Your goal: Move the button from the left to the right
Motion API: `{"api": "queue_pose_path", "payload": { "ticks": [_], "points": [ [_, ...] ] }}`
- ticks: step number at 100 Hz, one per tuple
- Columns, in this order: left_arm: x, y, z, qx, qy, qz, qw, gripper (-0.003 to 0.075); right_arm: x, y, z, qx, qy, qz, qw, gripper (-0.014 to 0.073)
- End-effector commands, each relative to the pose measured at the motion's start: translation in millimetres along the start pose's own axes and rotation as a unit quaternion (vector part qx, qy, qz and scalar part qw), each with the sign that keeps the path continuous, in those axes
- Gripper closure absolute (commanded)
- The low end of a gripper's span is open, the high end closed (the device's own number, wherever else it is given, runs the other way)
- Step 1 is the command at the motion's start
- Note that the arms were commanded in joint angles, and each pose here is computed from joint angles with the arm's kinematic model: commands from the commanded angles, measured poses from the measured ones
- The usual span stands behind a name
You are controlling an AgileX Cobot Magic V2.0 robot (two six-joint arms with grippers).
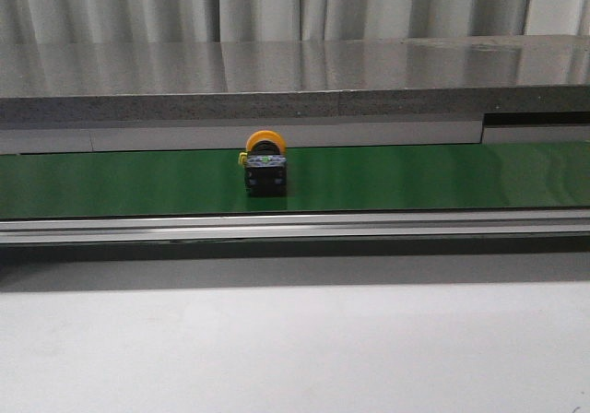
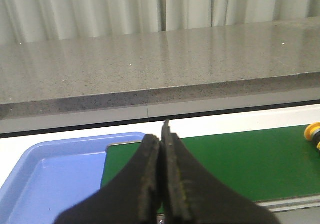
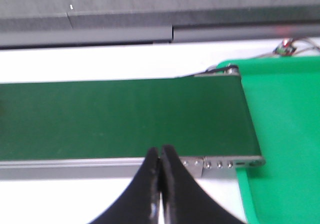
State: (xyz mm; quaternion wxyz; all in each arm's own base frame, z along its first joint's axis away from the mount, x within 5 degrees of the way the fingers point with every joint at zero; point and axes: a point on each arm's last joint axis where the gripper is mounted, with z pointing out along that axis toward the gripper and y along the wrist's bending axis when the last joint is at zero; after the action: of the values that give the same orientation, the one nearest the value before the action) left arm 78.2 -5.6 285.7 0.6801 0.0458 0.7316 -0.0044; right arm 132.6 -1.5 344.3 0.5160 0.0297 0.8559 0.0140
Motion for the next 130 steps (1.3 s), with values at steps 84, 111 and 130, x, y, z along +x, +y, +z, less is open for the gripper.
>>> {"api": "queue_pose_path", "payload": {
  "ticks": [84,111,130],
  "points": [
    [-16,1,-1,0.0,-0.051,-0.002,0.999,0.074,-41,4,59,-0.004,0.093,0.01,0.996,0.0071],
    [-16,1,-1,0.0,-0.051,-0.002,0.999,0.074,-46,7,65,-0.017,0.086,0.026,0.996,-0.002],
    [-16,1,-1,0.0,-0.051,-0.002,0.999,0.074,-63,24,90,-0.051,0.1,-0.013,0.994,-0.002]
  ]
}}
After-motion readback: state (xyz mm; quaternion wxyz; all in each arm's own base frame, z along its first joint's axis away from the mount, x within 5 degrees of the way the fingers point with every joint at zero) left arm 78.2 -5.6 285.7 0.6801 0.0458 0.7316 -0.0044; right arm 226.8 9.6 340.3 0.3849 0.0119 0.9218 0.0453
